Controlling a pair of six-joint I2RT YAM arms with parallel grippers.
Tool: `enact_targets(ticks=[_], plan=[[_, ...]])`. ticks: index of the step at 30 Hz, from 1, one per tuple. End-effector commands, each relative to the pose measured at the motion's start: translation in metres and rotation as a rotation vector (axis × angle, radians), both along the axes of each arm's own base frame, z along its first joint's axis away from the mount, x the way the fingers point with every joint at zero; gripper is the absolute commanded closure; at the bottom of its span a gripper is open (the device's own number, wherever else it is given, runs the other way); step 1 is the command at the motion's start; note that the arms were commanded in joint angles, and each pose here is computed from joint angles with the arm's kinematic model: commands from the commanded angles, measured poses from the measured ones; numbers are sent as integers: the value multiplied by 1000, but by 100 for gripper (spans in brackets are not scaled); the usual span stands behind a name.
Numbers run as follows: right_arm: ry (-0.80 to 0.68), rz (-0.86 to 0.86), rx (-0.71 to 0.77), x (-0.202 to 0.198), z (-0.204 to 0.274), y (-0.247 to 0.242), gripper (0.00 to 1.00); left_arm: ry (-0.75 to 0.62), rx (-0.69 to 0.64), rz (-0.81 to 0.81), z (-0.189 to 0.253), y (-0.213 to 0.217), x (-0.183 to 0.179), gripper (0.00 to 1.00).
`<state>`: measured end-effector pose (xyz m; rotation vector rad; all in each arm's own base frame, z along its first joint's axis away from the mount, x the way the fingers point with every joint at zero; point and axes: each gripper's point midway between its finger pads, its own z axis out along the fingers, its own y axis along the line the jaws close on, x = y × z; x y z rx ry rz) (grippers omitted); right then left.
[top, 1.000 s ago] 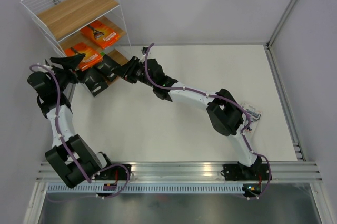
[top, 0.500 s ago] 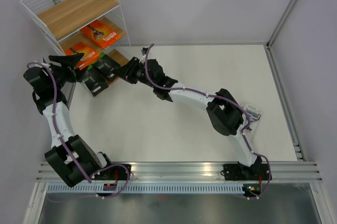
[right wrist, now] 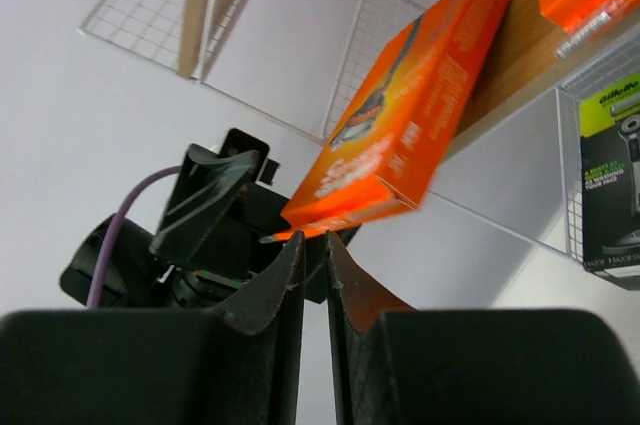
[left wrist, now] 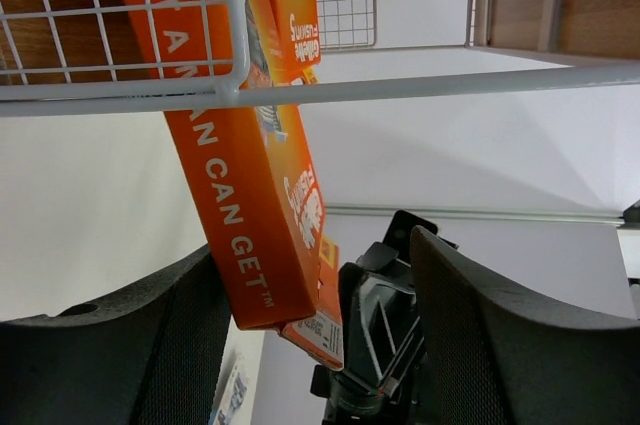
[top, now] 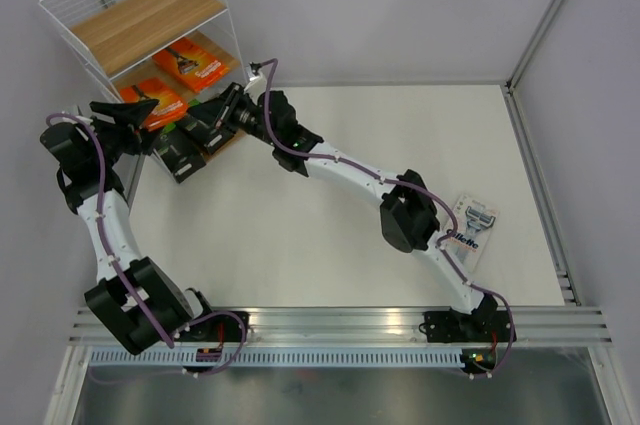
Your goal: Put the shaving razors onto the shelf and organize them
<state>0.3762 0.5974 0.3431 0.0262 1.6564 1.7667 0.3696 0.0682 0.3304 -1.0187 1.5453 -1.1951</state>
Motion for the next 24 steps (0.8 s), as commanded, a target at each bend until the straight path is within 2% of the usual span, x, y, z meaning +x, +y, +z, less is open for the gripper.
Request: enact_targets(ticks=[1, 10, 20, 21, 24], plan=[[19, 10, -39, -2, -25, 17, 82, -20, 39, 9, 2, 4, 1, 26], [13, -21, -8, -8, -33, 43, 82, -21, 40, -22, -3, 1, 1, 26], [-67, -96, -24, 4, -17, 36, 82, -24, 53, -41, -9, 7, 6, 26], [-75, -108, -20, 6, -14, 35, 82, -27, 54, -48, -10, 6, 7, 26], [-83, -113, -27, 9, -18, 38, 94, -32, 75, -52, -11, 5, 6, 25]])
